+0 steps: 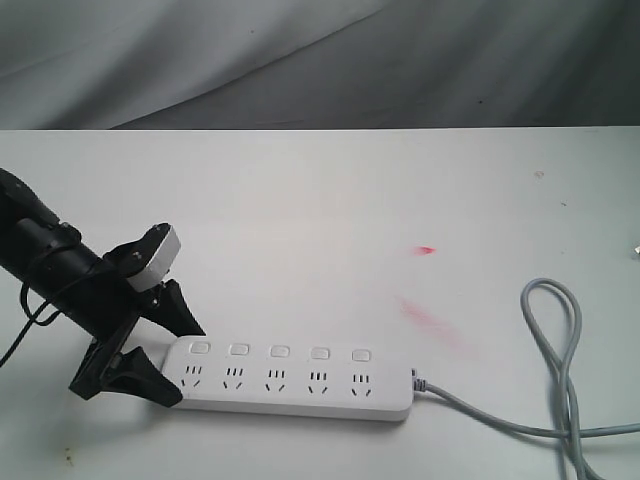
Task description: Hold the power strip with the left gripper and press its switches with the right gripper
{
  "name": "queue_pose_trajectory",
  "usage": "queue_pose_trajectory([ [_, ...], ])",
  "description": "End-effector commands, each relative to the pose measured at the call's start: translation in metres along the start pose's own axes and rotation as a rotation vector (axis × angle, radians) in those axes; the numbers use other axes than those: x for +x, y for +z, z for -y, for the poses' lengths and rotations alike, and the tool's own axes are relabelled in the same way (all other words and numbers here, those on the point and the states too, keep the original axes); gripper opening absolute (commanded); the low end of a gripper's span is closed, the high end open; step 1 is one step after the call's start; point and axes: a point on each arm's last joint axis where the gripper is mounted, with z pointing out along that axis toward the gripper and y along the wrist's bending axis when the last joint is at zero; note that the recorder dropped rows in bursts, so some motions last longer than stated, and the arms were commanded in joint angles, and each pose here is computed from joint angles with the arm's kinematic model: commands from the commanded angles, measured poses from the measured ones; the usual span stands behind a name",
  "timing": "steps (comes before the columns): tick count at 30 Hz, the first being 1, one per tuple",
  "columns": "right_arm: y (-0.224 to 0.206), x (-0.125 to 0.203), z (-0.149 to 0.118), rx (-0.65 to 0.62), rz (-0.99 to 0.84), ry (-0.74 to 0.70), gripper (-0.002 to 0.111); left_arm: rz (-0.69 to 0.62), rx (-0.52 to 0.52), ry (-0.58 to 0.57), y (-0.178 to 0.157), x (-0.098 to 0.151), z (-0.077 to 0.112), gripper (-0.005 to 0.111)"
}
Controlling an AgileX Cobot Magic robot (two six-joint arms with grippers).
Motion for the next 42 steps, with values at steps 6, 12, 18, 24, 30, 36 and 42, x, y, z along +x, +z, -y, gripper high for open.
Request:
queue_pose_trajectory([
  [6,-0.037,-0.017,0.016,0.008,0.010,-0.002,0.104,-0.021,0.006,0.018,0.002,0.001,0.001,0.000],
  [12,-0.046,-0.027,-0.011,-0.315,0.099,-0.002,0.086,-0.021,0.006,0.018,0.002,0.001,0.001,0.000],
  [18,-0.051,-0.029,-0.021,-0.434,0.119,0.027,0.027,-0.021,0.006,0.018,0.002,0.001,0.001,0.000],
  [24,-0.056,-0.031,-0.029,-0.553,0.117,0.125,0.000,-0.021,0.006,0.018,0.002,0.001,0.001,0.000],
  [30,-0.053,-0.030,-0.023,-0.491,0.012,0.505,0.000,-0.021,0.006,0.018,0.002,0.001,0.001,0.000],
  [36,-0.053,-0.026,-0.027,-0.520,-0.125,0.946,0.000,-0.021,0.006,0.018,0.002,0.001,0.001,0.000],
  [42,-0.053,-0.018,-0.028,-0.573,-0.191,1.028,0.000,-0.021,0.006,0.018,0.002,0.001,0.001,0.000],
])
